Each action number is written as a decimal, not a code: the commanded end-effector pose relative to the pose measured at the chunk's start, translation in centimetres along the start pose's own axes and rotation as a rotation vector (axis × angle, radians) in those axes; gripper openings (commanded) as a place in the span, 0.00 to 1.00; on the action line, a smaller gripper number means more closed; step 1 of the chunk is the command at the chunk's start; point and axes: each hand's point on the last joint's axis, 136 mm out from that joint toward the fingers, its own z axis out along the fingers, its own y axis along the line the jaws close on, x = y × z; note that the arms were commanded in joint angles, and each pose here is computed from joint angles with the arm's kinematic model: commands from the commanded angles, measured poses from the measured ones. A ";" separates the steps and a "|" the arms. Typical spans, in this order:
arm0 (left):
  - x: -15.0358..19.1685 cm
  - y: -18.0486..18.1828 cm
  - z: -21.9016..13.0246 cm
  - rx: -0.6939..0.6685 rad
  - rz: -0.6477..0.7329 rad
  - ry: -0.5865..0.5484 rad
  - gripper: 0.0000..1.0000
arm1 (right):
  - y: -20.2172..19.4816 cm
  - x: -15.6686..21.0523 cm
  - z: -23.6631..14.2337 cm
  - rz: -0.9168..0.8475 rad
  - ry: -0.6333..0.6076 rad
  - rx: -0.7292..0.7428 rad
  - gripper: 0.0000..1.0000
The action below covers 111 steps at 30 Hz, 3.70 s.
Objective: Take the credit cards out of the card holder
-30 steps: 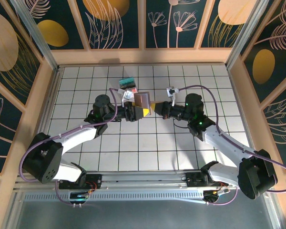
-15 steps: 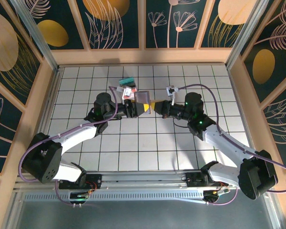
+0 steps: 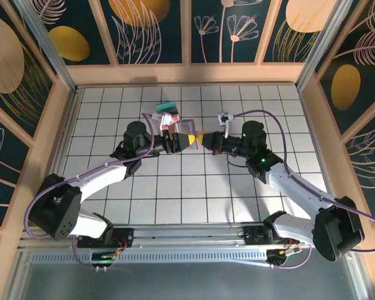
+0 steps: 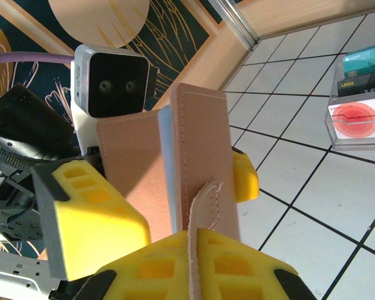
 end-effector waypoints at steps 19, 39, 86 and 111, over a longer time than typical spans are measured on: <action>-0.9 -0.8 -0.1 -0.001 0.025 -0.020 0.49 | 1.2 -1.7 0.1 -0.053 -0.051 0.006 0.02; -0.9 -1.1 -0.5 0.007 0.026 -0.031 0.49 | 2.1 -1.5 0.2 -0.054 -0.037 -0.053 0.08; -0.5 0.2 2.1 0.067 -0.048 0.019 0.98 | -1.0 -3.1 1.7 -0.031 0.017 0.354 0.00; -0.2 1.0 2.2 0.039 -0.058 0.023 0.96 | -0.6 -3.2 1.3 0.026 0.003 0.307 0.00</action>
